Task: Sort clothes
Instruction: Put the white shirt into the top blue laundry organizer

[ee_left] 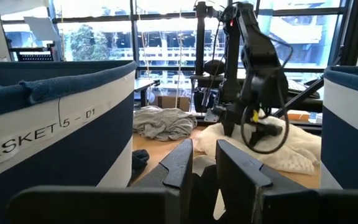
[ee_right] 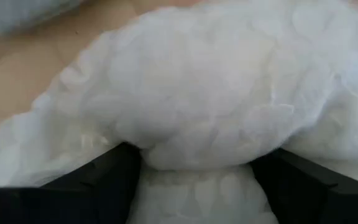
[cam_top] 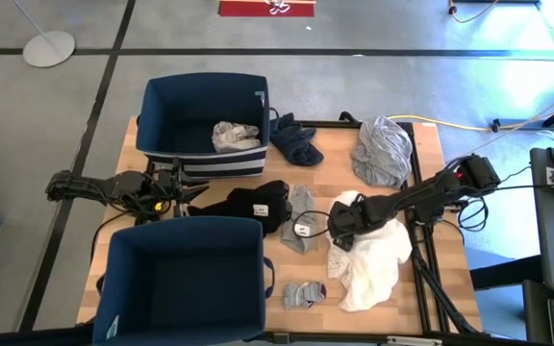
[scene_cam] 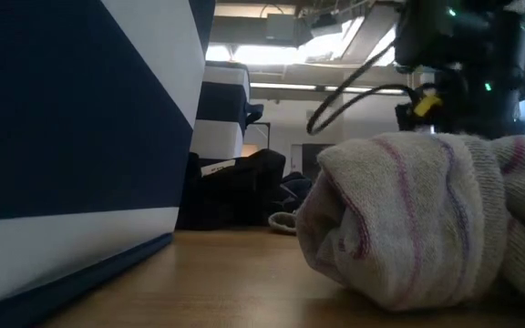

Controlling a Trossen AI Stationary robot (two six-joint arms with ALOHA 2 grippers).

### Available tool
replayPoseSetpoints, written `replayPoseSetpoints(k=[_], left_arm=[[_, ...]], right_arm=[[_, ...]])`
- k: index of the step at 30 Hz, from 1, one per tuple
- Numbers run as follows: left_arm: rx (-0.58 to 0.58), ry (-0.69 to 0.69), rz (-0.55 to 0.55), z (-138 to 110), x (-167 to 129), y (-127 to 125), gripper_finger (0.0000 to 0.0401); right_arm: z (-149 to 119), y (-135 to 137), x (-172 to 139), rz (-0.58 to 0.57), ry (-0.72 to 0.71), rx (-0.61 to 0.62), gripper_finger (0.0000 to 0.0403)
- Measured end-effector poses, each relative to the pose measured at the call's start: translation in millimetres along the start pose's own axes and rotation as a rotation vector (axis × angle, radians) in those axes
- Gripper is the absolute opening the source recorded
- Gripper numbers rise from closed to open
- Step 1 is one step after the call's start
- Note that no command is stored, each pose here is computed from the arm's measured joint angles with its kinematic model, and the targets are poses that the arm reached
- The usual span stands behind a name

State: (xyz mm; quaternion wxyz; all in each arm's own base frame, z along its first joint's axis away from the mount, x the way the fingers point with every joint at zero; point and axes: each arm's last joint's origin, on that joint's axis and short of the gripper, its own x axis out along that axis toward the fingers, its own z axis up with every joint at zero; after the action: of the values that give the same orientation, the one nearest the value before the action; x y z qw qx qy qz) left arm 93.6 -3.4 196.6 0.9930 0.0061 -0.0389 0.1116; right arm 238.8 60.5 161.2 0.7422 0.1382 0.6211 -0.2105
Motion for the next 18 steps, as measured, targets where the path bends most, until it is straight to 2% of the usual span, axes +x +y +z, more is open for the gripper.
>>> replayPoseSetpoints(k=[6, 9, 12, 16, 18], left_arm=[[0.0, 0.0, 0.001, 0.0, 0.0, 0.1, 0.006], [0.0, 0.0, 0.0, 0.0, 0.0, 0.0, 0.006], [0.0, 0.001, 0.001, -0.1, 0.0, 0.0, 0.006], [0.001, 0.005, 0.0, -0.5, 0.0, 0.0, 0.006], [0.002, 0.006, 0.001, -0.6, 0.0, 0.0, 0.006]], right_arm=[[14.6, 2.7, -41.9, 0.004, -0.002, -0.081, 0.0294], [20.0, 0.1, -53.7, -0.011, 0.013, -0.073, 0.03], [21.4, -4.2, -58.6, -0.031, 0.045, -0.058, 0.0326], [19.1, -8.3, -58.7, -0.062, 0.083, -0.021, 0.0384], [18.9, -8.6, -56.4, -0.054, 0.099, 0.001, 0.0394]])
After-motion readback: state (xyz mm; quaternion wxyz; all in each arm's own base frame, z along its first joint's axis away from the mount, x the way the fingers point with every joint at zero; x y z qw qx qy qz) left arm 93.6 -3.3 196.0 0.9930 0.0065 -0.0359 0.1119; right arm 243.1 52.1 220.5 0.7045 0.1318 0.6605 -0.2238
